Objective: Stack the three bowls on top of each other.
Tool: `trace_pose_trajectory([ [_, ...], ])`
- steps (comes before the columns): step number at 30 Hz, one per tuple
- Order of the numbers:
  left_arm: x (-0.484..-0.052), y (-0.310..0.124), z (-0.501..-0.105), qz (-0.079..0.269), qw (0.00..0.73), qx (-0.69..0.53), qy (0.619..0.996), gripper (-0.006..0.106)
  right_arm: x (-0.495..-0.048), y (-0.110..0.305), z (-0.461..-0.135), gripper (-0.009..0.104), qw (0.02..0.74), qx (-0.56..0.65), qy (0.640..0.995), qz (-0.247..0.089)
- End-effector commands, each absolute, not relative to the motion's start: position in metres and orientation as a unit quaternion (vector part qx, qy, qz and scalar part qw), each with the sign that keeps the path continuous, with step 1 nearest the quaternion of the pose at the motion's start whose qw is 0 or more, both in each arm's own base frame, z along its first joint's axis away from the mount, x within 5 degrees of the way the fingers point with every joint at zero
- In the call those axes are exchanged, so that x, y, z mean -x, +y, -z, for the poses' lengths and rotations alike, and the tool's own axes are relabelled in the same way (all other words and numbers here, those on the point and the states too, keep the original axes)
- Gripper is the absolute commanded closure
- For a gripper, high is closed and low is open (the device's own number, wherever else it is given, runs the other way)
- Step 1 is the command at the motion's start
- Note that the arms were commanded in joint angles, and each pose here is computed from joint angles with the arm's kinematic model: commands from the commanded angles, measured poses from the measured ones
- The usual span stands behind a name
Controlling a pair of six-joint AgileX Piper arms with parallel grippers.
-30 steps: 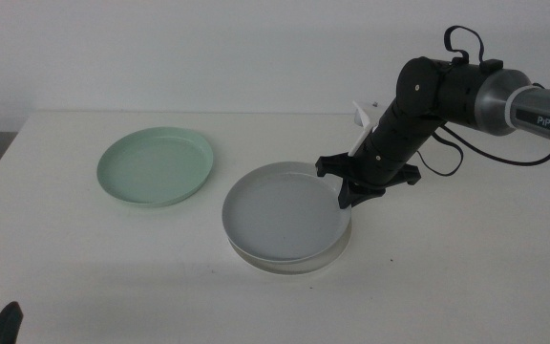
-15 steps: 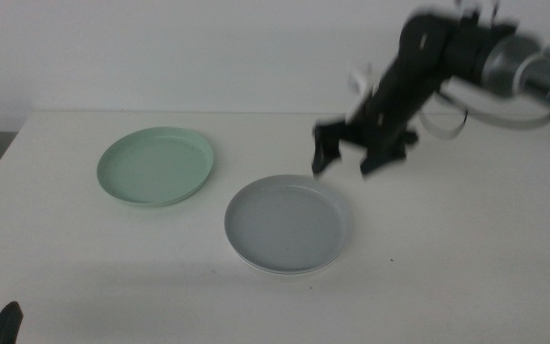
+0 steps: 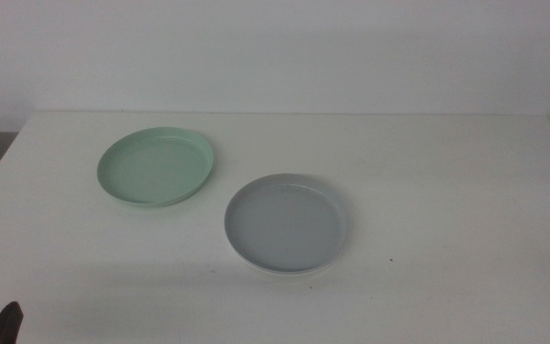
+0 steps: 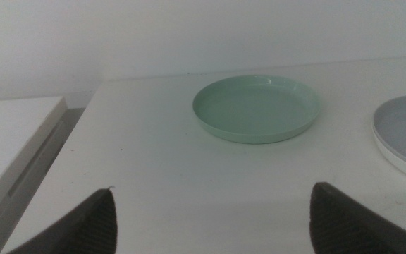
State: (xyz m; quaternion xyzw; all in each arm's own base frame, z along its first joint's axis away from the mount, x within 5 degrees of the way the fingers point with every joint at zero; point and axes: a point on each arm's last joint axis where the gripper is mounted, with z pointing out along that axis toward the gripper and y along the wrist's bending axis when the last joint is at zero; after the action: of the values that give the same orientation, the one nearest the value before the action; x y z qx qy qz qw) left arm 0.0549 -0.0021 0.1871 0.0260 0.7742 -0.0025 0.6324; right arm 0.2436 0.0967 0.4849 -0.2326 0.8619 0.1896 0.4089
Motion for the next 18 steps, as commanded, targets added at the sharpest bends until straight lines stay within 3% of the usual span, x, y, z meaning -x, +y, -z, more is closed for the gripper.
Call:
trace_pose_trajectory([
  [1, -0.055, -0.002, -0.188, 0.005, 0.638, -0.025, 0.769, 0.007, -0.204, 0.089, -0.475, 0.003, 0.433, 0.246, 0.842, -0.205],
  [6, -0.055, -0.002, -0.188, 0.005, 0.638, -0.025, 0.769, 0.007, -0.15, 0.076, -0.441, 0.003, 0.501, 0.237, 0.803, -0.218],
  [10, -0.055, -0.002, -0.188, 0.003, 0.638, -0.027, 0.769, 0.007, -0.142, 0.074, -0.426, 0.003, 0.488, 0.236, 0.812, -0.219],
  [18, -0.055, -0.002, -0.188, 0.004, 0.638, -0.026, 0.769, 0.007, -0.143, 0.074, -0.426, 0.003, 0.489, 0.223, 0.812, -0.228],
])
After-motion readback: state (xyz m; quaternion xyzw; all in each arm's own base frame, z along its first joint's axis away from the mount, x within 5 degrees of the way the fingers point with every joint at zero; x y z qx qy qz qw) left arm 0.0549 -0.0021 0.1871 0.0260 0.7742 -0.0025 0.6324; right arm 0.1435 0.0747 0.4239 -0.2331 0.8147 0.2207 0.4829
